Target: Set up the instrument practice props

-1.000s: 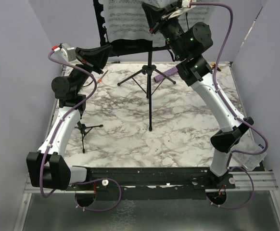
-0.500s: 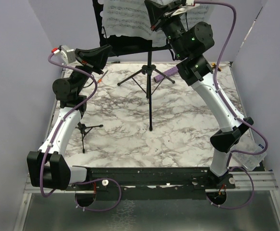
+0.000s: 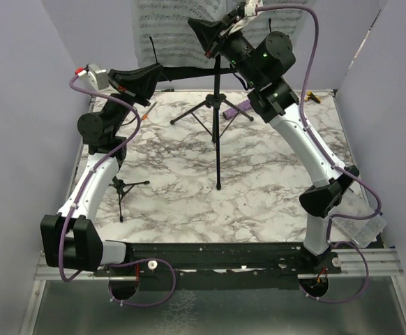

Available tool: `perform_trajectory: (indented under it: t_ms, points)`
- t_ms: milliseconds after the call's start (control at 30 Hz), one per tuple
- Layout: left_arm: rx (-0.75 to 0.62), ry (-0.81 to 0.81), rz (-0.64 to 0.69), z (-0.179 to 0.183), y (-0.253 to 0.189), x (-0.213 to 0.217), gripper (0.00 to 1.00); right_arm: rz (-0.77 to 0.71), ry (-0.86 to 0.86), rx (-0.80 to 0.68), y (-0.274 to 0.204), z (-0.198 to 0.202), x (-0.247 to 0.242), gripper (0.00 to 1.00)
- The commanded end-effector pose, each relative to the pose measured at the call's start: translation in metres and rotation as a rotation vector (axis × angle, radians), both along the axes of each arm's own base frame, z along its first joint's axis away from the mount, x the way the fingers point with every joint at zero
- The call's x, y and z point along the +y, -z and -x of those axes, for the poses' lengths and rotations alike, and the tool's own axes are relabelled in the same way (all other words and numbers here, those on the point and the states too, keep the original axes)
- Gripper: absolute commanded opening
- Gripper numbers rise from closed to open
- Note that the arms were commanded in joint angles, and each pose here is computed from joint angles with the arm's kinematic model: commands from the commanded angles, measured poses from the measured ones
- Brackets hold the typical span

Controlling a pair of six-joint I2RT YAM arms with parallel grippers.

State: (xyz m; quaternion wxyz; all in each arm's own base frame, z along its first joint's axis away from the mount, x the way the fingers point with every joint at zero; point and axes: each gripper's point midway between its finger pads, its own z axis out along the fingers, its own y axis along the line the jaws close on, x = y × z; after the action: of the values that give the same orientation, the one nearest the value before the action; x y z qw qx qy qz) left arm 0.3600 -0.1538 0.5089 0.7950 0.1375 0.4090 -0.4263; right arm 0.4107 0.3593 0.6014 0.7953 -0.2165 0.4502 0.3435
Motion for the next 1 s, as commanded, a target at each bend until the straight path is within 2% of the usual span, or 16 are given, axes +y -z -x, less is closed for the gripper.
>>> perform_trajectory:
  t_ms: [0,200,333,500,700,767,833,900,967]
  points:
    - [-0.082,0.044,0.015,0.016,-0.023,-0.005,0.0,0.092,-0.067,0.002,0.022,0.001,0.022,0.0]
    - [-0.079,0.055,0.022,0.015,-0.025,-0.008,0.02,0.12,-0.117,-0.011,0.03,0.007,0.04,0.0]
    - [-0.075,0.057,0.027,0.013,-0.026,-0.009,0.13,0.128,-0.136,-0.007,0.035,0.01,0.049,0.0]
    - [-0.066,0.053,0.034,0.011,-0.024,-0.008,0.36,0.129,-0.12,0.012,0.04,0.007,0.05,0.01]
    - [-0.058,0.02,0.046,0.011,-0.019,-0.003,0.52,0.131,-0.051,0.015,0.043,0.003,0.037,0.15]
    - [-0.06,0.003,0.042,0.011,-0.019,-0.001,0.54,0.127,-0.037,0.018,0.043,0.004,0.033,0.28]
    - [-0.054,-0.009,0.04,0.01,-0.017,0.0,0.54,0.118,-0.018,0.024,0.042,0.005,0.028,0.35]
    - [-0.049,-0.018,0.039,0.01,-0.017,0.001,0.54,0.11,-0.002,0.03,0.043,0.006,0.022,0.4]
    - [-0.044,-0.025,0.035,0.009,-0.015,0.001,0.54,0.104,0.008,0.032,0.041,0.009,0.017,0.41]
